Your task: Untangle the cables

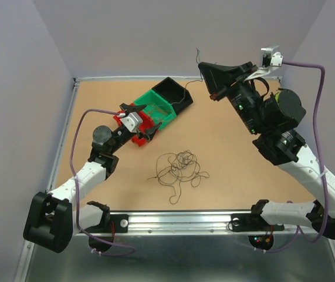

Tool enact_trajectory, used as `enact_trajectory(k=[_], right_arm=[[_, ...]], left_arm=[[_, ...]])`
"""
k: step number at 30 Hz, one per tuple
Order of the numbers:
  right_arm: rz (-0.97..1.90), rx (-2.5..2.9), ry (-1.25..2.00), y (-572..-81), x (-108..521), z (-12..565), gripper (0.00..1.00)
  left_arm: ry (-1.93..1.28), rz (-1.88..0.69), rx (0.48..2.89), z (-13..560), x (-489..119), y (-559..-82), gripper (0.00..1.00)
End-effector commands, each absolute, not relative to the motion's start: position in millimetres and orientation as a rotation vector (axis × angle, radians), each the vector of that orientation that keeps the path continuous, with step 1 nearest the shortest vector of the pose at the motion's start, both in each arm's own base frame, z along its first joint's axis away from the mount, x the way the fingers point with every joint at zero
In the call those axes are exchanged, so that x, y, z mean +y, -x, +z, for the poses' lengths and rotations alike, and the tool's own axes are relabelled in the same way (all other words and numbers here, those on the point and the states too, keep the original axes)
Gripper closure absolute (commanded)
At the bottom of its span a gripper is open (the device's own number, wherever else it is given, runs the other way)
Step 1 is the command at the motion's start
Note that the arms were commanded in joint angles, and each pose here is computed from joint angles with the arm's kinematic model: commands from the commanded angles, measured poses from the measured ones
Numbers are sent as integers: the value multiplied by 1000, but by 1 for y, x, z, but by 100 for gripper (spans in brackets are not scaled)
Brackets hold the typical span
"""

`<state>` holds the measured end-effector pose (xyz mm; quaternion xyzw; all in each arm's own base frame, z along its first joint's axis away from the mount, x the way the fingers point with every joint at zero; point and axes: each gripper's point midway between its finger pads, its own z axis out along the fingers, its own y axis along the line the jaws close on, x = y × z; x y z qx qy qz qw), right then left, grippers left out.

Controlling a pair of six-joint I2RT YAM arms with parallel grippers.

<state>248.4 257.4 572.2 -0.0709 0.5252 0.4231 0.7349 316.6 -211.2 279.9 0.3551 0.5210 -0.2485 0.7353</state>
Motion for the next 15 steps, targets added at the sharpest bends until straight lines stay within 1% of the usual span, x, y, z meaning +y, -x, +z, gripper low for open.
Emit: enact_trajectory(k=[1, 4, 7, 13, 14, 15], right_arm=[[731, 1206, 126, -282, 255, 563, 99], [618, 1209, 112, -299, 250, 565, 99], [528, 1233, 125, -329, 261, 557, 100], [450, 1248, 71, -379, 254, 554, 100], [438, 1234, 50, -388, 245, 561, 99], [427, 1254, 54, -403, 249, 551, 99]], left_arm=[[-618, -426, 1105, 308, -186, -332, 1], [-553, -408, 1133, 307, -175, -343, 1], [-481, -371, 1159, 308, -163, -353, 1], [-346, -312, 1231, 301, -139, -377, 1], [-322, -311, 1239, 303, -134, -382, 1], [-310, -307, 1260, 297, -132, -386, 1]])
